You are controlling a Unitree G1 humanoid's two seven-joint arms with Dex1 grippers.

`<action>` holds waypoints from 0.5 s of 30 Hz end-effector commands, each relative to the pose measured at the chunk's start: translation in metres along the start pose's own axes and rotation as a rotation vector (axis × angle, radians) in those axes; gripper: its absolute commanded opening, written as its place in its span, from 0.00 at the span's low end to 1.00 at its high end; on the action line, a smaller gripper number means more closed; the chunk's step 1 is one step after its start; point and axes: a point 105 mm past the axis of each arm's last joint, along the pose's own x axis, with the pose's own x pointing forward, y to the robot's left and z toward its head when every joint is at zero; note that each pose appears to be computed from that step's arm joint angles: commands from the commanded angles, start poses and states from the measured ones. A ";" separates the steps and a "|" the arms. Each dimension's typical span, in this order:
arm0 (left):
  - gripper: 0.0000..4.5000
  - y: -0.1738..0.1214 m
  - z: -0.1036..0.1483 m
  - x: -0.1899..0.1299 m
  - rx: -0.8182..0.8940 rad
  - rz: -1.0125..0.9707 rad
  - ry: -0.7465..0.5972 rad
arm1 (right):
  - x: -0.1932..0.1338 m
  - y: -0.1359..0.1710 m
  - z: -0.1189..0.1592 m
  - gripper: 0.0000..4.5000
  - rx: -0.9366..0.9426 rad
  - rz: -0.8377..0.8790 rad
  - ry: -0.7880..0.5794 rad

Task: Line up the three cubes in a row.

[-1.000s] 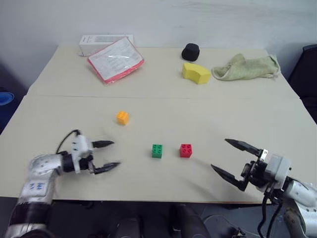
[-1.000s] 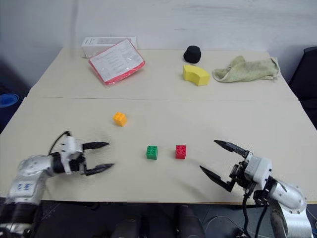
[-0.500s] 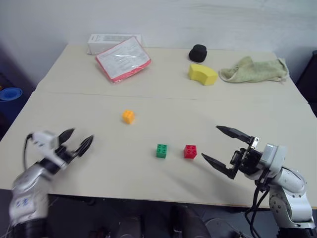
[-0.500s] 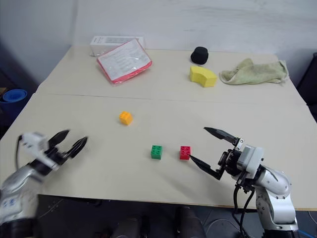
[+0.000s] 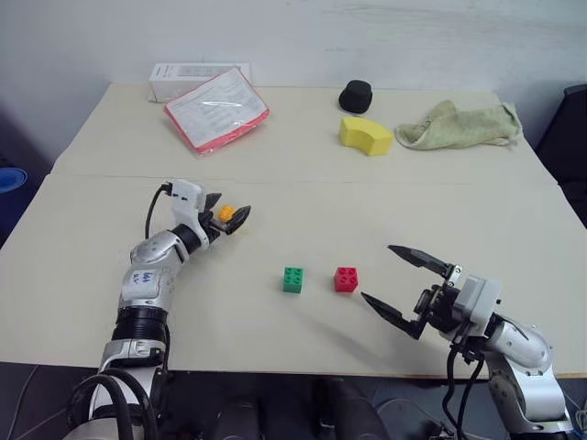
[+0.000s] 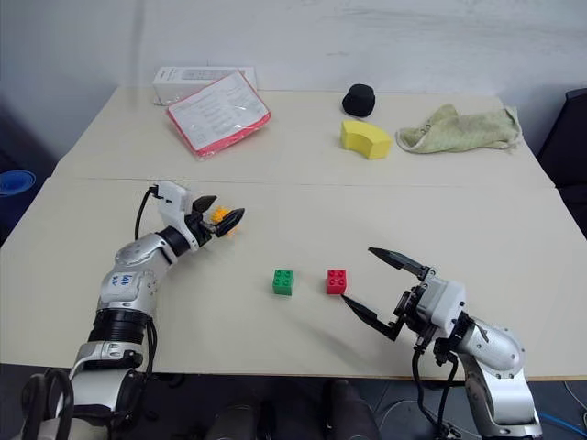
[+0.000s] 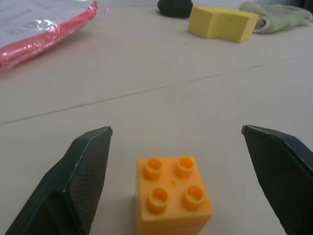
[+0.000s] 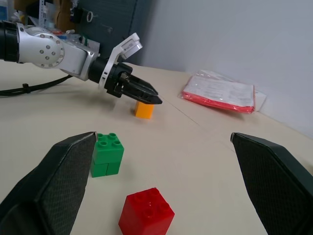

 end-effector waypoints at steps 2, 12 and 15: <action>0.74 0.001 0.004 -0.001 0.045 -0.023 0.001 | -0.001 0.003 0.011 1.00 -0.049 -0.033 -0.031; 0.33 0.010 0.021 -0.026 0.132 -0.268 0.065 | 0.002 -0.001 0.014 1.00 -0.050 -0.039 -0.050; 0.33 -0.011 0.029 -0.042 0.247 -0.552 0.098 | 0.001 -0.002 0.013 1.00 -0.048 -0.024 -0.046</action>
